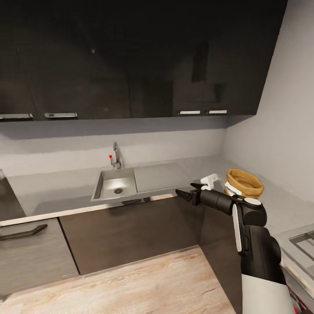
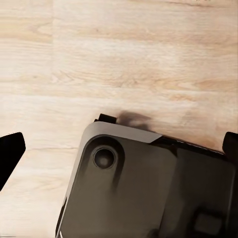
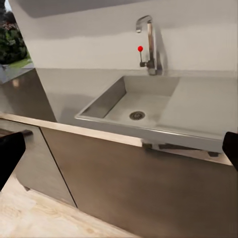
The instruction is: In the kitchen, take the popcorn bag from the countertop, put it into the microwave, and heat it until the popcorn is cooked so the cooked popcorn ends up inside the bag.
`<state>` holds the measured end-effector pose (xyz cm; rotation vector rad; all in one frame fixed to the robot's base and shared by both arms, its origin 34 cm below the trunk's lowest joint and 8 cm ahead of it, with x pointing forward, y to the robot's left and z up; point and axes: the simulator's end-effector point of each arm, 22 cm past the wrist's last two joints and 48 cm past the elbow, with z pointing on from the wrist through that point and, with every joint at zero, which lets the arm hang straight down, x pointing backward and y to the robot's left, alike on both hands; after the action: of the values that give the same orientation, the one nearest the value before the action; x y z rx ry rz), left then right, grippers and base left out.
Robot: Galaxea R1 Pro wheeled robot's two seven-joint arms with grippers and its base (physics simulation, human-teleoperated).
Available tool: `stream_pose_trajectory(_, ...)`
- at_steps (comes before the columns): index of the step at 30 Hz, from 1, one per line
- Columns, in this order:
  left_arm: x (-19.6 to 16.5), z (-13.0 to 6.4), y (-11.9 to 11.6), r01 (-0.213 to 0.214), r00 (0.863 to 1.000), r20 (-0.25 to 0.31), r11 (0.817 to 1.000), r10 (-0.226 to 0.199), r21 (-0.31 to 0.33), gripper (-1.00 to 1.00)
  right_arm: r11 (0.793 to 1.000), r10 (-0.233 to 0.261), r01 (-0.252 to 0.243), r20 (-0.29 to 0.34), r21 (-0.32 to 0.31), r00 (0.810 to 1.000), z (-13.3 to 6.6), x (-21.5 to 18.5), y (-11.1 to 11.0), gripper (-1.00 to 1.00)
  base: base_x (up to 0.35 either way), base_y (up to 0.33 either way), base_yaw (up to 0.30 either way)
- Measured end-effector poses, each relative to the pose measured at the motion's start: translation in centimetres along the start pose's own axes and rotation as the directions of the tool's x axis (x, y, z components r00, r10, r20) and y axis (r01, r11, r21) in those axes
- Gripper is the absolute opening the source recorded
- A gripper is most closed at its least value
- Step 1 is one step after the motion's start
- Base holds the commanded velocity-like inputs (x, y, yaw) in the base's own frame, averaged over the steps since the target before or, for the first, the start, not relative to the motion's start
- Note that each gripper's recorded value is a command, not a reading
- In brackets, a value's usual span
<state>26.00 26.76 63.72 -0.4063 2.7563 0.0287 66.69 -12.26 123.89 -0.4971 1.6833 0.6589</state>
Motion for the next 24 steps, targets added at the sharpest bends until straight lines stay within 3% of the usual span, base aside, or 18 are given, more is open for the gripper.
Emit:
stream_pose_trajectory(4, 0.0, 0.0, 0.0, 0.000, 1.000, 0.000, 1.000, 0.000, 0.000, 1.00, 1.000, -0.001, 0.001, 0.000, 0.002, 1.000, 0.0, 0.0, -0.1, 1.00, 0.008, -0.033, 0.283)
stream_pose_trajectory(15, 0.3, -0.1, -0.9, 0.006, 1.000, -0.004, 1.000, -0.006, 0.009, 1.00, 0.998, -0.013, 0.014, -0.006, 0.058, 1.000, 0.0, 0.1, -1.2, 1.00, 0.014, -0.234, 0.283)
stream_pose_trajectory(24, 0.3, -0.1, -0.9, 0.008, 1.000, -0.001, 1.000, -0.008, 0.010, 1.00, 0.998, -0.024, 0.025, -0.014, 0.061, 1.000, 0.3, 0.2, -0.9, 1.00, 0.029, -0.039, 0.052)
